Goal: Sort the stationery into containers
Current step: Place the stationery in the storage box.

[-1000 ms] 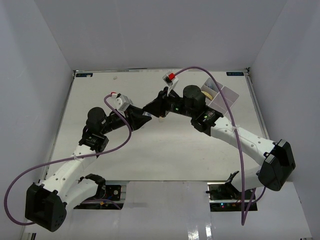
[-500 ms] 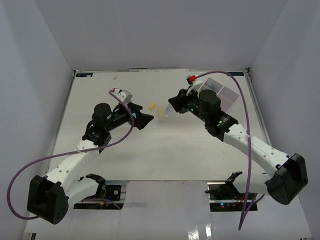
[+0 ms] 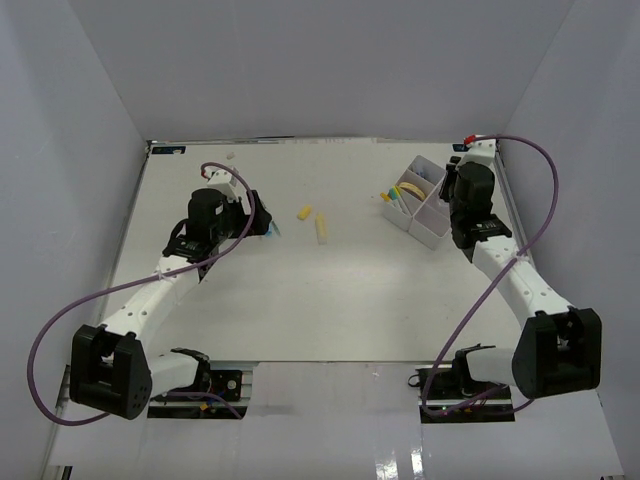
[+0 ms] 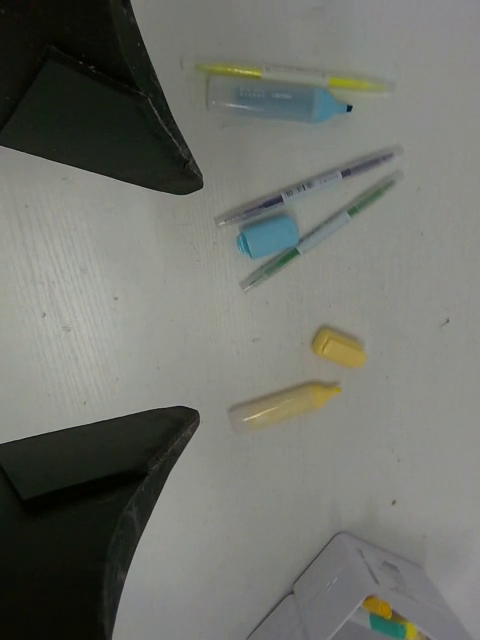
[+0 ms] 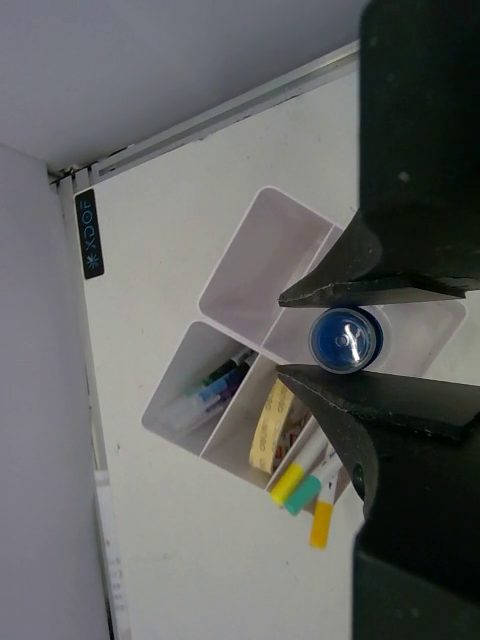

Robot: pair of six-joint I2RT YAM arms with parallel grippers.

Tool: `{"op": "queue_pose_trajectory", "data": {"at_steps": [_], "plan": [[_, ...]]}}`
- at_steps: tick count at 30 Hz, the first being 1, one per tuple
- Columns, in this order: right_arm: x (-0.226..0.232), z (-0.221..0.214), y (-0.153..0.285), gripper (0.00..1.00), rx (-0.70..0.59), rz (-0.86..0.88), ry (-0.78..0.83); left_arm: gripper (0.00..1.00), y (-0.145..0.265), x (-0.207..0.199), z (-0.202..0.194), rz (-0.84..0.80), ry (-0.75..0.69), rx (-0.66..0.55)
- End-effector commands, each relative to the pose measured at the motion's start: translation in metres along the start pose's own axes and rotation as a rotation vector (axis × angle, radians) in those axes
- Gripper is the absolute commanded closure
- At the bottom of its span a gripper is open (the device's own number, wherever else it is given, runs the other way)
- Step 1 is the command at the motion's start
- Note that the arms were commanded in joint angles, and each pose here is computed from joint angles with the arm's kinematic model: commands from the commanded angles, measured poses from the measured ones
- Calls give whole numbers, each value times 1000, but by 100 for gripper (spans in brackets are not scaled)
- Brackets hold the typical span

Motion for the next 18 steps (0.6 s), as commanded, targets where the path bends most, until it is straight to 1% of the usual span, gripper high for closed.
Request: {"op": "queue_pose_trajectory", "data": {"at_steps": [1,4,6,7,9,10,13,16,17,18], "plan": [[-6,16,-14,92,-87,-29,-18,2,7,12,14,82,27,-20],[-14,9,-26,92,-92,-42,-18,2,9,18,15,106,31,-24],[-21,-2,-36,92,-68,-61,-9,2,10,19,16,109,28,-26],[-23,-2,-39,92,-68,-64,-10,2,10,23,15,144,27,-25],[-28,-11,-46,92,-46,-76,-5,2,9,26,15,163,26,-20],[-28,-10,-48,92,-60,-73,-8,2,10,28,15,167,27,-22],[-33,-25,-53,92,-37,-71,-13,2,10,29,14,167,31,-21],[-36,-40,-56,86,-14,-76,-14,2,9,29,13,170,31,-15],[-36,-41,-56,80,-18,-70,-19,2,9,30,14,176,31,-17],[-38,-47,-55,77,-8,-73,-17,2,10,31,14,185,31,-21]]}}
Point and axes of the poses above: each gripper's point midway between its finger pads, its own y axis back along the fingers, its own x axis along the line the jaws close on, z = x × y, the point moved 6 cm from there along y, back along the fingers, and after that the axes turned 12 degrees about -y, right-handed, at the moved point
